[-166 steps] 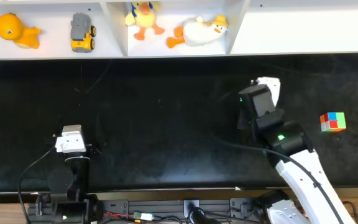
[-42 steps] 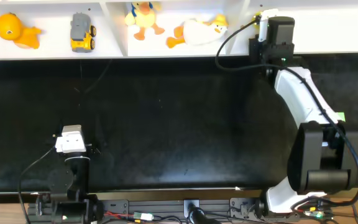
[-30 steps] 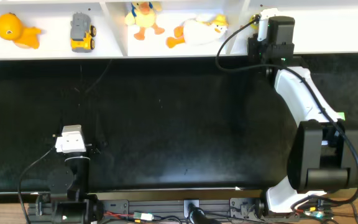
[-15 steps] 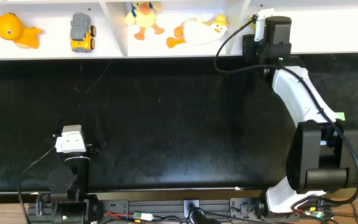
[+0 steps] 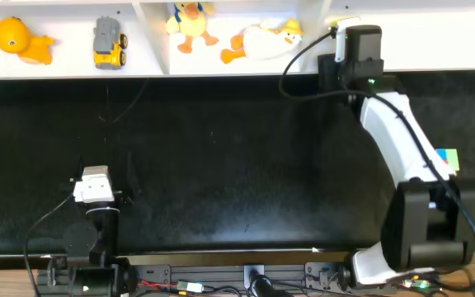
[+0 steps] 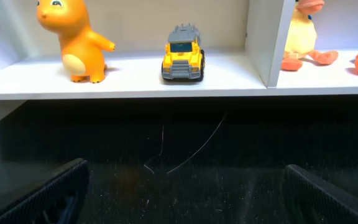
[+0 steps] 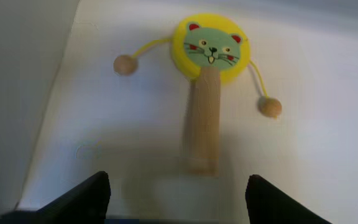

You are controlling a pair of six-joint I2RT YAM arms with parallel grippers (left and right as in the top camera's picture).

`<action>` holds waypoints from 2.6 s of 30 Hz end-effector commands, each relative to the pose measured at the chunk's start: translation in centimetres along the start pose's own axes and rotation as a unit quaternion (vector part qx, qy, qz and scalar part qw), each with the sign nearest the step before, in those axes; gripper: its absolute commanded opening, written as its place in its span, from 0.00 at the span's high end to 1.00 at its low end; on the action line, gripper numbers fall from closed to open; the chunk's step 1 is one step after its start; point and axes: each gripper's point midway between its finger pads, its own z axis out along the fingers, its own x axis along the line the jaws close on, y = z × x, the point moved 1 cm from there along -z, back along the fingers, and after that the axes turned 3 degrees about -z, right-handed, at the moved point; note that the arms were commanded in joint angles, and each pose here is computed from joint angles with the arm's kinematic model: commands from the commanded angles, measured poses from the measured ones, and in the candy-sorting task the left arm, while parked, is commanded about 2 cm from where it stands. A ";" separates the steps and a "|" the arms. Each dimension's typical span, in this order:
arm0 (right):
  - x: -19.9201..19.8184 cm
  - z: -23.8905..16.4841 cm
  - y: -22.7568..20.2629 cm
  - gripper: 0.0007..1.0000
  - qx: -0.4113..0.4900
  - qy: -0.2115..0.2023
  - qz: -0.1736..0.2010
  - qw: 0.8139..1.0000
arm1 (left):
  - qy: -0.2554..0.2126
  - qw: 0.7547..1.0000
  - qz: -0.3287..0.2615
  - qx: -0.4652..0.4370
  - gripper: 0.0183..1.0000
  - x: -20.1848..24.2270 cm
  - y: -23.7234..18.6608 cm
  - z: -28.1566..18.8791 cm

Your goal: Store Toys

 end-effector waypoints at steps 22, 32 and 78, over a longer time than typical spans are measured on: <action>0.1 -11.2 -6.7 0.00 0.018 -0.002 -0.002 1.000 | -0.003 1.000 0.006 -0.004 0.00 -0.1 0.1 -0.1; 0.5 -11.5 -9.6 0.00 0.078 0.008 -0.008 0.997 | -0.003 1.000 0.006 -0.004 0.00 -0.1 0.1 -0.1; -8.9 -14.9 -16.4 0.00 0.169 -0.035 0.019 0.985 | -0.003 1.000 0.006 -0.004 0.00 -0.1 0.1 -0.1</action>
